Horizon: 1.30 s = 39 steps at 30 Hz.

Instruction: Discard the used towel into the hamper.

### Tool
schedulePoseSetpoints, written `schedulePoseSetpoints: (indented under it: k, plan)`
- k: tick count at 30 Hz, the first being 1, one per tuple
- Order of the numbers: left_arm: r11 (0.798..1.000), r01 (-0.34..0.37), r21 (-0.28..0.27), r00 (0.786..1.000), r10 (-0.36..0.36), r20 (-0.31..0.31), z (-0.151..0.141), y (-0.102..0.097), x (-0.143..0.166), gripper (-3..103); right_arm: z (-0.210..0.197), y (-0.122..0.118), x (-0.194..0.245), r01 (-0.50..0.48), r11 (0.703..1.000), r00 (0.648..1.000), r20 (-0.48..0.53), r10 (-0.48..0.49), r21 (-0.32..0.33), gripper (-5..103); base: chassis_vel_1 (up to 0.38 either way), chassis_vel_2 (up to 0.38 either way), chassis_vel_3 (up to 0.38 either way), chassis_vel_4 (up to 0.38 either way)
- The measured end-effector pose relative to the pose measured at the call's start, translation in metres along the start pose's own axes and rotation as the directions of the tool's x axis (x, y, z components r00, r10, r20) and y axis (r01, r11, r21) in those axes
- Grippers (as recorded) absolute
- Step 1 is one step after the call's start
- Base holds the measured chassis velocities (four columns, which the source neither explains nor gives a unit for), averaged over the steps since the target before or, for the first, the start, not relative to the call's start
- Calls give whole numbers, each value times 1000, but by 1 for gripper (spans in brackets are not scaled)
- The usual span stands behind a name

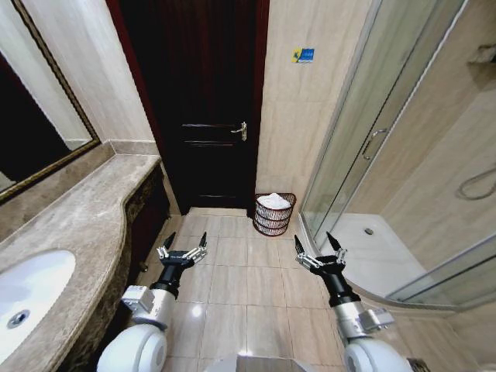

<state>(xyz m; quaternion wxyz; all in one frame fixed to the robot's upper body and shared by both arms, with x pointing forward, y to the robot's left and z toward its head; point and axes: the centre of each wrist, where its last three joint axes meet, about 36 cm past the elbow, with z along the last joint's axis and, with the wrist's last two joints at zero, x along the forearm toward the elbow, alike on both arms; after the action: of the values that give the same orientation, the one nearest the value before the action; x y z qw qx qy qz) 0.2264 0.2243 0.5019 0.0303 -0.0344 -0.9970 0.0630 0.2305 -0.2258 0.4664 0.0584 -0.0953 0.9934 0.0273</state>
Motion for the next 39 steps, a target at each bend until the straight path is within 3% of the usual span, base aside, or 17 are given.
schedulePoseSetpoints:
  k: [39]
  plan:
    - [1000,0,0,1000,0,0,0,0,0,100,0,0,0,0,1000,1000,0,0,0,100,0,0,0,0]
